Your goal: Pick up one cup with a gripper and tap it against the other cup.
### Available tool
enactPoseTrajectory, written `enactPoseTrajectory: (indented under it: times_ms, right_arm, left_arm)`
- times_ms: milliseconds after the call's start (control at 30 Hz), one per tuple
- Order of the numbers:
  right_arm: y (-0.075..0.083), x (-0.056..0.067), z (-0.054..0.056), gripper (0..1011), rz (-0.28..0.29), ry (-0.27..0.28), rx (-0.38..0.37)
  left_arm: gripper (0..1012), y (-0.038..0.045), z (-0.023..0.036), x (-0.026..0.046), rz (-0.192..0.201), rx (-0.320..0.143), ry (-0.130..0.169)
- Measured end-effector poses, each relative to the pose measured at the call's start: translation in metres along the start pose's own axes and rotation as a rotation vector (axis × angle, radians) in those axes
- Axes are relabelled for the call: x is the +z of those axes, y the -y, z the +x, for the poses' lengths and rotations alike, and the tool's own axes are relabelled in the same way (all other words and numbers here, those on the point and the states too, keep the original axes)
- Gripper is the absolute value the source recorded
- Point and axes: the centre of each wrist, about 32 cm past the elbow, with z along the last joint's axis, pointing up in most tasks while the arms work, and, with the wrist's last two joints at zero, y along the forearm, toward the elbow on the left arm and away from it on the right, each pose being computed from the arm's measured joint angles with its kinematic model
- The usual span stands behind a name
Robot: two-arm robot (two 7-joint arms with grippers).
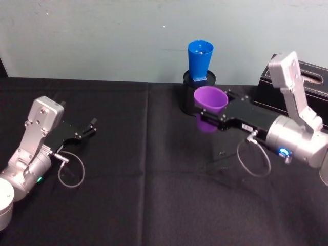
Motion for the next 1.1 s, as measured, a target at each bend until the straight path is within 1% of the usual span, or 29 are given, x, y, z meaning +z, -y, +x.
enactPoseTrajectory:
  times_ms: [100, 167, 300, 367, 433, 533, 633, 733, 833, 900, 1100]
  right_arm:
    - [-0.009, 0.002, 0.009, 726, 0.006, -0.009, -0.012]
    - [-0.013, 0.002, 0.012, 726, 0.008, -0.012, -0.016]
    - [-0.028, 0.006, 0.021, 726, 0.018, -0.019, -0.016]
    - [-0.035, 0.008, 0.025, 726, 0.022, -0.022, -0.012]
    - [-0.037, 0.008, 0.027, 726, 0.022, -0.024, -0.012]
    - [-0.049, 0.013, 0.034, 726, 0.031, -0.026, -0.011]
    - [-0.054, 0.015, 0.037, 726, 0.032, -0.025, -0.013]
    - [-0.062, 0.021, 0.043, 726, 0.035, -0.022, -0.018]
    - [-0.066, 0.024, 0.046, 726, 0.037, -0.018, -0.022]
    - [-0.069, 0.029, 0.05, 726, 0.039, -0.013, -0.025]
    - [-0.074, 0.036, 0.057, 726, 0.04, -0.008, -0.026]
  left_arm:
    - [1005, 0.0, 0.0, 0.0, 0.0, 0.0, 0.0]
    - [1005, 0.0, 0.0, 0.0, 0.0, 0.0, 0.0]
    - [1005, 0.0, 0.0, 0.0, 0.0, 0.0, 0.0]
    - [1005, 0.0, 0.0, 0.0, 0.0, 0.0, 0.0]
    - [1004, 0.0, 0.0, 0.0, 0.0, 0.0, 0.0]
    - [1005, 0.0, 0.0, 0.0, 0.0, 0.0, 0.0]
    - [1005, 0.0, 0.0, 0.0, 0.0, 0.0, 0.0]
    - [1005, 0.0, 0.0, 0.0, 0.0, 0.0, 0.0]
    - [1005, 0.0, 0.0, 0.0, 0.0, 0.0, 0.0]
    - [1005, 0.0, 0.0, 0.0, 0.0, 0.0, 0.0]
    - [1005, 0.0, 0.0, 0.0, 0.0, 0.0, 0.0]
